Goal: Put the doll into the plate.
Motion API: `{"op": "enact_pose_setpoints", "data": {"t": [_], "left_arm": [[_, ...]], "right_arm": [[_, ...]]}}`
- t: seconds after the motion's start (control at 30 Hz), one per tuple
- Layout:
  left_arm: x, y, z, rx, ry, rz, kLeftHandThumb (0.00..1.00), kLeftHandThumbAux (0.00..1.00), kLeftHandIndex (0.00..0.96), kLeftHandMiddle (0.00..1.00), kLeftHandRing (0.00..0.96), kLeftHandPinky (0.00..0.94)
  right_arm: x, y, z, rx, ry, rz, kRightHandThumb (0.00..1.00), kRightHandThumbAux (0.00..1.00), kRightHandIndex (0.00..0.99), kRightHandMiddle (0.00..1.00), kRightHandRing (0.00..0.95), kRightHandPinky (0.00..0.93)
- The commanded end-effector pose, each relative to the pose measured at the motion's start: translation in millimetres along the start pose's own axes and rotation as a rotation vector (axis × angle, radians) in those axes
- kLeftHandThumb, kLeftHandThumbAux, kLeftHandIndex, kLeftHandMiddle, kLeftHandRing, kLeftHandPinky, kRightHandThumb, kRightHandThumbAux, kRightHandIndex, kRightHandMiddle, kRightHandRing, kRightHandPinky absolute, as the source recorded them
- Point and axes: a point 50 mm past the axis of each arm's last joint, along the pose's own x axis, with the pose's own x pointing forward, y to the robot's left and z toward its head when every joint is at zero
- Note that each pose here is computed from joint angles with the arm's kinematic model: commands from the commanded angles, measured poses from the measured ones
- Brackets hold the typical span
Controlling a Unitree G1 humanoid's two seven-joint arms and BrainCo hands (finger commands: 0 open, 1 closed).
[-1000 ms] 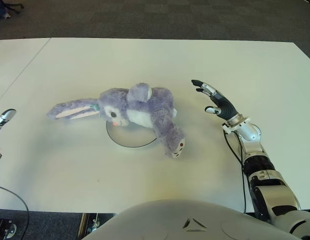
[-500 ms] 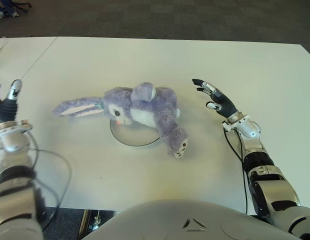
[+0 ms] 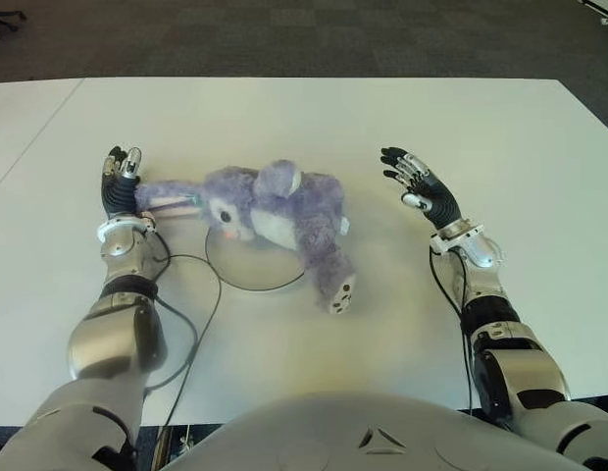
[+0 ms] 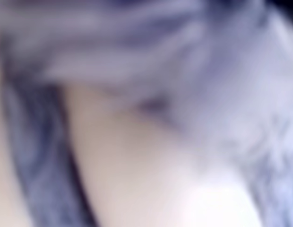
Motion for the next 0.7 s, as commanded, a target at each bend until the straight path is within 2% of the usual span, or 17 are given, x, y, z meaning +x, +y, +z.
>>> {"op": "enact_pose_setpoints", "data": {"t": [0.03,0.07,0.17,0.23,0.43,0.7], "left_arm": [[4.3,-28.5,-11,-0.104,0.152,-0.064,0.000,0.462,0.000,0.021,0.000,0.000],[4.5,-30.2,-14,-0.104,0.188,-0.069,0.000,0.486,0.000,0.021,0.000,0.000],[1.8,-30.6,-24,-0.082,0.295,-0.086,0.000,0.508,0.000,0.020,0.000,0.000],[0.3,-31.4,-27,-0.064,0.316,-0.107,0.000,0.524,0.000,0.020,0.000,0.000],[-0.9,-37.8,-30,-0.064,0.348,-0.126,0.000,0.526,0.000,0.023,0.000,0.000],[-5.1,-41.2,-36,-0.062,0.367,-0.155,0.000,0.516,0.000,0.024,0.000,0.000]], "right_arm": [[26.5,3.5,-8,0.181,0.060,-0.126,0.081,0.536,0.045,0.000,0.000,0.000],[28.6,2.1,-11,0.198,0.079,-0.153,0.071,0.581,0.053,0.010,0.000,0.006],[36.7,-2.7,-21,0.277,0.173,-0.255,0.055,0.624,0.060,0.022,0.000,0.012],[44.3,-3.3,-27,0.343,0.250,-0.324,0.006,0.699,0.071,0.040,0.011,0.027],[53.4,-1.8,-32,0.407,0.347,-0.414,0.000,0.750,0.077,0.050,0.022,0.032],[41.7,1.7,-45,0.420,0.431,-0.503,0.000,0.760,0.051,0.041,0.021,0.035]]}}
